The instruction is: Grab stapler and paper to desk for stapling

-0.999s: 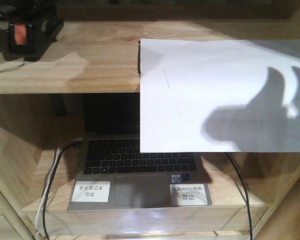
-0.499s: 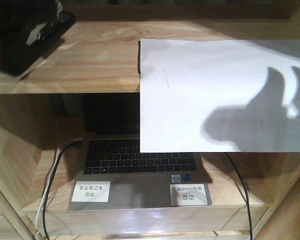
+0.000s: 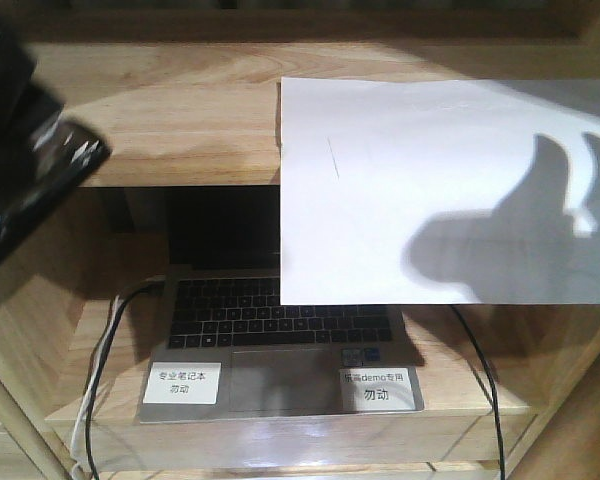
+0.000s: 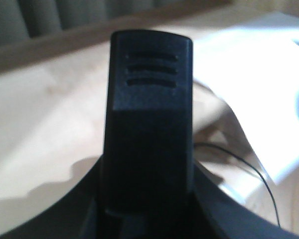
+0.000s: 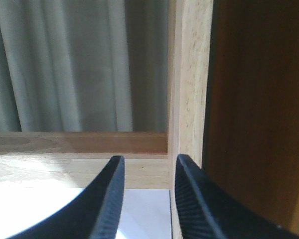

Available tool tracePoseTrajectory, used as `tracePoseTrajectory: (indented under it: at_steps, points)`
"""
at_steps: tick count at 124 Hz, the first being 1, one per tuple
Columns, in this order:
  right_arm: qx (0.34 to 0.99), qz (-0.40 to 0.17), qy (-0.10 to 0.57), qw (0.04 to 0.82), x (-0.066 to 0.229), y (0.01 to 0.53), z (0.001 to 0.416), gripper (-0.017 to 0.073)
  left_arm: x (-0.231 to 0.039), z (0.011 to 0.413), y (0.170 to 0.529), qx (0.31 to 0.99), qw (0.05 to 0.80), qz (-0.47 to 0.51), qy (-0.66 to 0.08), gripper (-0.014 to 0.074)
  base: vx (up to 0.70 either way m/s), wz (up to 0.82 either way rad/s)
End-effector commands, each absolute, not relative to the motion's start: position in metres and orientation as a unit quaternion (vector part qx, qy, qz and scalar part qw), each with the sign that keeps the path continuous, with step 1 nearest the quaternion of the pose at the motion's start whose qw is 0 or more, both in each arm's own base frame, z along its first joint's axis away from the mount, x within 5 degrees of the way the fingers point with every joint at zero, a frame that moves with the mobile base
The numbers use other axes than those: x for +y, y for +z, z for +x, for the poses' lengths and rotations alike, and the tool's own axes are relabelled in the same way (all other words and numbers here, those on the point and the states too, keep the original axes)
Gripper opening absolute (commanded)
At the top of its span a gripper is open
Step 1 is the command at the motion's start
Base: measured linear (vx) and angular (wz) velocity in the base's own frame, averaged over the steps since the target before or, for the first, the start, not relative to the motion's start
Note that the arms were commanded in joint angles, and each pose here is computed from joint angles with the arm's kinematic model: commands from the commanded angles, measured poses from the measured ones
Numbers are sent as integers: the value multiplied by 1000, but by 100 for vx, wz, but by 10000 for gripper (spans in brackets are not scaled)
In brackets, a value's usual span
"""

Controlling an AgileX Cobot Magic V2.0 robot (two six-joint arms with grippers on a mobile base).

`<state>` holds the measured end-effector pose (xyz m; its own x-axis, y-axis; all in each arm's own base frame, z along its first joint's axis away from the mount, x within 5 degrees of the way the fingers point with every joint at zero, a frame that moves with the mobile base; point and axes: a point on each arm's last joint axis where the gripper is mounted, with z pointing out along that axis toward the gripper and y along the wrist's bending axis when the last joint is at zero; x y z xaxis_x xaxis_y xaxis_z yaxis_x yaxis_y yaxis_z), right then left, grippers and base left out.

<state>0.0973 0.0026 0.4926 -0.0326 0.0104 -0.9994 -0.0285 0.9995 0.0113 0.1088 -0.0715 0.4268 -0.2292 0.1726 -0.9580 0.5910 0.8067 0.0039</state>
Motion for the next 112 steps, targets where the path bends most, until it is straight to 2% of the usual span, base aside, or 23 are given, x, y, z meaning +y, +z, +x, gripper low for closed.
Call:
tracePoseTrajectory:
  at_steps: [1, 60, 112]
  points:
    - [686, -6, 9, 728, 2, 506, 96, 239, -63, 91, 435, 711, 631, 235, -204, -8, 0, 0]
    - [686, -6, 9, 728, 2, 506, 96, 239, -28, 21, 376, 670, 671, 232, -217, -6, 0, 0]
    - [686, -6, 9, 728, 2, 506, 96, 239, -14, -5, 358, 639, 701, 229, -218, -6, 0, 0]
